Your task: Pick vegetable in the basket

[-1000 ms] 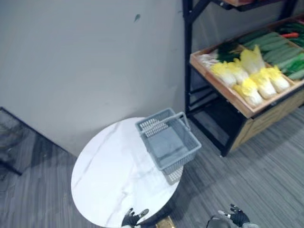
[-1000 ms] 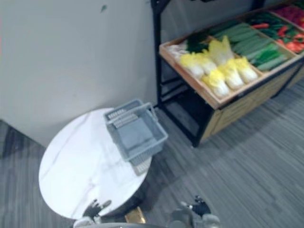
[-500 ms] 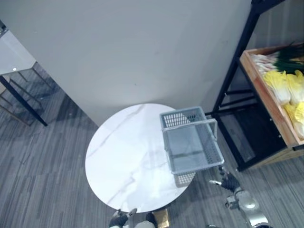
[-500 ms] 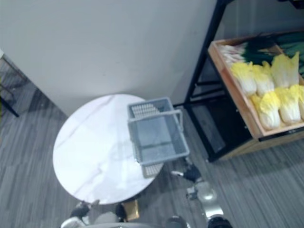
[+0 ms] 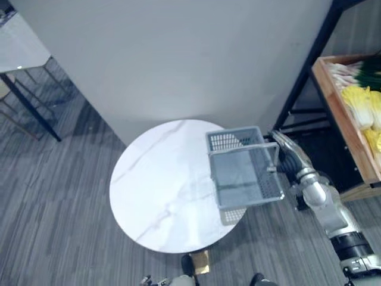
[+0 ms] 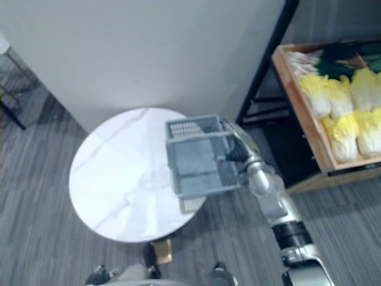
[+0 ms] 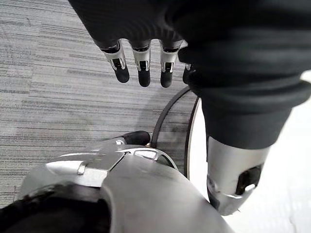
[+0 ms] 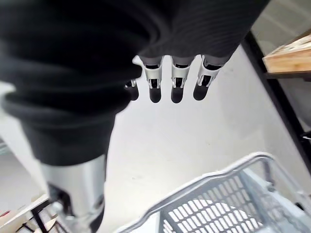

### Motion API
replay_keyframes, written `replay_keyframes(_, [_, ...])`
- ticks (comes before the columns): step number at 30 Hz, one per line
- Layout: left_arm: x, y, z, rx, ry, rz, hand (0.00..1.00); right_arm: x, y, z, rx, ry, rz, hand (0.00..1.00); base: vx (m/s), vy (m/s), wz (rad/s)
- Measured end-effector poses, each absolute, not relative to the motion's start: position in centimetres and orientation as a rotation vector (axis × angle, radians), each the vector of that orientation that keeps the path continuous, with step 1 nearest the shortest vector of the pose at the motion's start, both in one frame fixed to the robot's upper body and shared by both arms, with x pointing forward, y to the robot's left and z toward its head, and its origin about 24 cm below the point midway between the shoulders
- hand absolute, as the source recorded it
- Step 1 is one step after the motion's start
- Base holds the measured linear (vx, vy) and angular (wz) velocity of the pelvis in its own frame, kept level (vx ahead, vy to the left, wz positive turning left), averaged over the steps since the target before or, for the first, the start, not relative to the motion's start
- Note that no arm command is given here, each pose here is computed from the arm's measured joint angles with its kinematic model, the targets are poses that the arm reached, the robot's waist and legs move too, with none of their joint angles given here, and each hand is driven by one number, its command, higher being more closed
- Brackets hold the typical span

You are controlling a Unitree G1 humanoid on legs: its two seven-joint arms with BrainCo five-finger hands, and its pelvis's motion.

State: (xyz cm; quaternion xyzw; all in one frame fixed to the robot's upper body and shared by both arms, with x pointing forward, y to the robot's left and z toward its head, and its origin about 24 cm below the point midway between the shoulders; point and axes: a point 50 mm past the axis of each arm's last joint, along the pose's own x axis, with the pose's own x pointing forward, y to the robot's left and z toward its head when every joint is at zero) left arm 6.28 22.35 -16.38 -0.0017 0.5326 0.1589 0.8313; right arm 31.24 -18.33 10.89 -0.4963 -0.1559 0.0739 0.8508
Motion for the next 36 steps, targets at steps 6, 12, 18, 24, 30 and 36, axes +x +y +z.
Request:
replay_keyframes(6, [6.3, 22.4, -16.4, 0.001, 1.13, 0.342, 0.0, 34.1, -16.3, 11.5, -1.118, -0.329, 0.233, 0.0, -0.14, 0.033, 0.13])
replay_keyframes(12, [6.3, 22.6, -16.3, 0.011, 1.133, 0.36, 0.0, 36.5, -15.4, 12.1, -1.261, -0.291, 0.291, 0.0, -0.01, 0.02, 0.08])
replay_keyframes(18, [6.4, 22.5, -16.3, 0.007, 1.131, 0.358, 0.0, 38.5, -15.3, 14.2, -1.385, -0.275, 0.292, 0.0, 0.12, 0.002, 0.11])
replay_keyframes(24, [6.7, 22.4, -16.3, -0.016, 1.117, 0.37, 0.0, 39.9, -15.8, 18.0, -1.435, -0.317, 0.209, 0.0, 0.05, -0.014, -0.02])
replay_keyframes(30, [7.3, 22.2, -16.3, -0.002, 1.107, 0.348, 0.0, 40.4, -18.5, 18.6, -1.468, -0.238, 0.124, 0.0, -0.05, -0.002, 0.02])
replay_keyframes(36, [7.6, 22.1, -16.2, 0.001, 1.101, 0.345, 0.0, 40.4, -20.0, 18.6, -1.485, -0.192, 0.088, 0.0, -0.02, -0.002, 0.0])
